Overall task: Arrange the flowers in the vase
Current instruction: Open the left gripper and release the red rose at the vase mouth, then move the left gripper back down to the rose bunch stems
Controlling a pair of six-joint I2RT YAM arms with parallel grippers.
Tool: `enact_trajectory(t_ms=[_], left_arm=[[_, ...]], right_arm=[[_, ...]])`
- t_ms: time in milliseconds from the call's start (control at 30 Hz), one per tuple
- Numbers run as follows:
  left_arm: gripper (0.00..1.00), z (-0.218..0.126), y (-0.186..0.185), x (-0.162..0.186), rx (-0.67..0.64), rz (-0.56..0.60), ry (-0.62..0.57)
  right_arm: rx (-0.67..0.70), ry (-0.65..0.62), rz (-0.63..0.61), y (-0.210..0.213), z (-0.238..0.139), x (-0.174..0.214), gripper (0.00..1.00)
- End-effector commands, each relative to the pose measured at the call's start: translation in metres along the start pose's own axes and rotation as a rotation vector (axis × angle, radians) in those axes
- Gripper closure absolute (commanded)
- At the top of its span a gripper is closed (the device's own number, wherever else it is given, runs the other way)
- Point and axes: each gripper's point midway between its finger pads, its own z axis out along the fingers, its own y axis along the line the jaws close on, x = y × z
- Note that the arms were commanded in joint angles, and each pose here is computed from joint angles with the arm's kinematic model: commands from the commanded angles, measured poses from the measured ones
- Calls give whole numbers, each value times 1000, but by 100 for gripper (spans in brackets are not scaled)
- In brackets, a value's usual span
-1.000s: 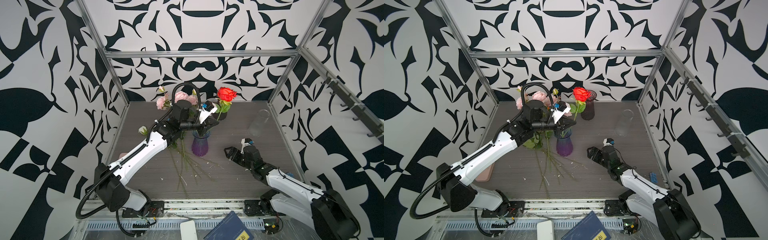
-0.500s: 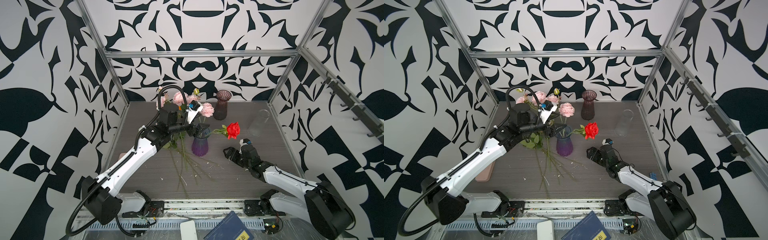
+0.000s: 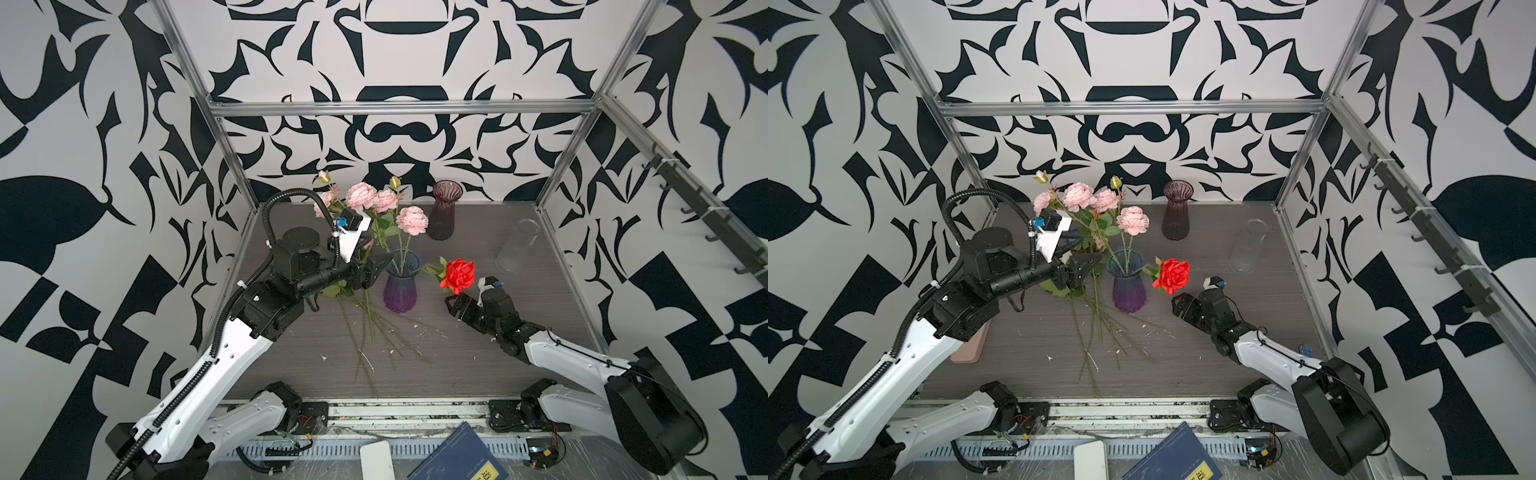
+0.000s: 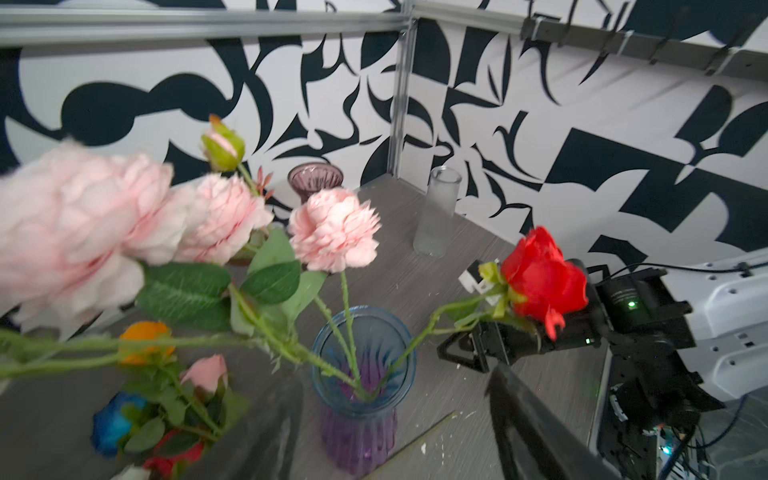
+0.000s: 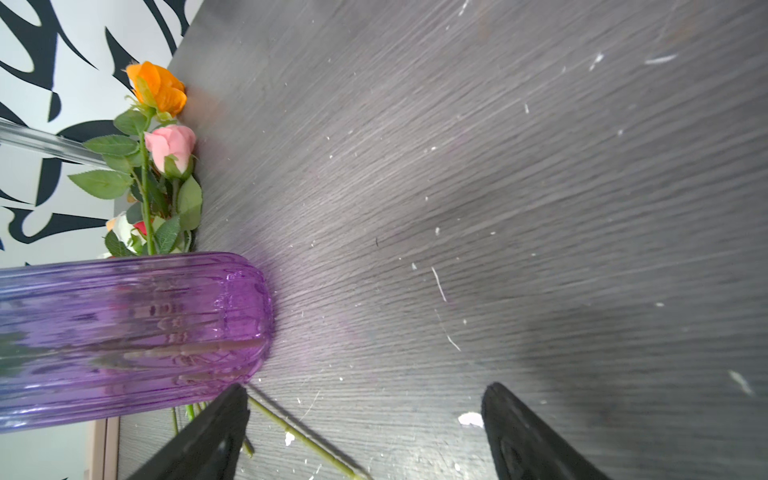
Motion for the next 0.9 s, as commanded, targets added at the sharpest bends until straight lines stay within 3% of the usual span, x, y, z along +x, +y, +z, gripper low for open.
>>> enact_trajectory(t_ms=[0, 133, 267, 433, 667, 800, 867], left_arm=[[30, 1, 24, 63, -113, -187, 221], [33, 3, 30, 107, -99, -375, 329], [37, 8, 47, 143, -118, -539, 352], [55, 23, 75, 177, -147, -722, 408], [62, 64, 103, 212, -163, -789, 502], [78, 90, 118, 231, -166, -817, 567], [79, 100, 125, 237, -174, -825, 577]], right_arm=[[-51, -36, 10, 12, -3, -9, 8], [-51, -21, 10, 10, -2, -5, 9], [-43, -31, 12, 9, -3, -7, 8], [-35, -48, 23, 5, -8, -7, 8], [-27, -48, 22, 3, -10, -7, 8], [-26, -42, 24, 3, -8, -6, 8], [-24, -43, 23, 3, -7, -6, 8]])
